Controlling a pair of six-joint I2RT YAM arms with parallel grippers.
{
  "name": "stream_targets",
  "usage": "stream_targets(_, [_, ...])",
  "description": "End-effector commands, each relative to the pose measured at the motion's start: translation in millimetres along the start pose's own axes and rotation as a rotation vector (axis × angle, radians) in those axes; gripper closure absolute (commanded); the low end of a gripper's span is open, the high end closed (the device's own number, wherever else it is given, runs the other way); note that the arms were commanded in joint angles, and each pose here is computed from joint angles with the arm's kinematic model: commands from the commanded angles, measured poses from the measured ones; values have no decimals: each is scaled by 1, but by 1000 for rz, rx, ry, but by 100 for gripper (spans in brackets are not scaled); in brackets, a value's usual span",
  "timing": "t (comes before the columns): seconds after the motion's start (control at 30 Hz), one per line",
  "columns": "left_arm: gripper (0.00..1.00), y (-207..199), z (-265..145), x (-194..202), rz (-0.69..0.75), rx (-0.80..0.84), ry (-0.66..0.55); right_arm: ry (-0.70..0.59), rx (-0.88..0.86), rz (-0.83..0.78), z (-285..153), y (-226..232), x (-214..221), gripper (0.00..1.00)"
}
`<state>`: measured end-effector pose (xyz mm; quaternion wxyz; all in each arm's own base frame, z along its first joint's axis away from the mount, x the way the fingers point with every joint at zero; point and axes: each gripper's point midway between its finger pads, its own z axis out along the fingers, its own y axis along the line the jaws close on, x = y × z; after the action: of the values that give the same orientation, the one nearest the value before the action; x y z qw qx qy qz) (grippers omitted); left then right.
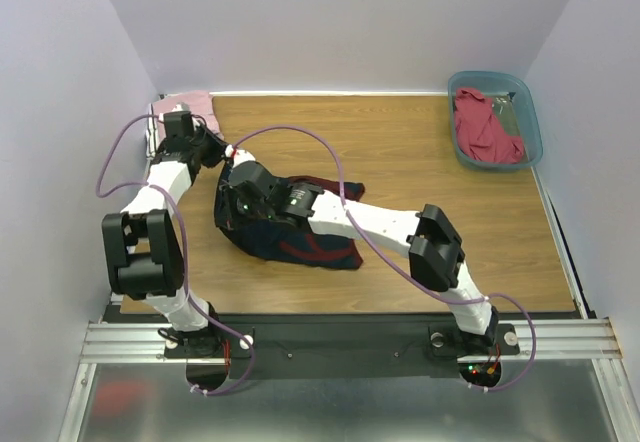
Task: Fold and stack the tank tops
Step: Fold the tank top
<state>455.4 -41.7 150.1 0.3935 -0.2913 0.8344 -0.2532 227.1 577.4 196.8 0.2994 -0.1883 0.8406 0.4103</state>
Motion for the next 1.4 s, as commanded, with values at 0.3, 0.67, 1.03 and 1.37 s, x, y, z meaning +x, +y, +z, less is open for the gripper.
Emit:
stream_targets(0.3, [100,-151,-38,-3,128,318,-129,-98,-138,-34,-108,60,-28,100])
stream_targets(0.67, [100,-192,27,129,196,323,73,-141,71,113,-159,-47,39,100])
stream_targets(1.03, [100,-205,39,157,178,375,122,-222,111,129,-184,-68,34,100])
stream_targets(1.37, [100,-214,55,185,168,386,182,-226,164,178,-194,-103,34,100])
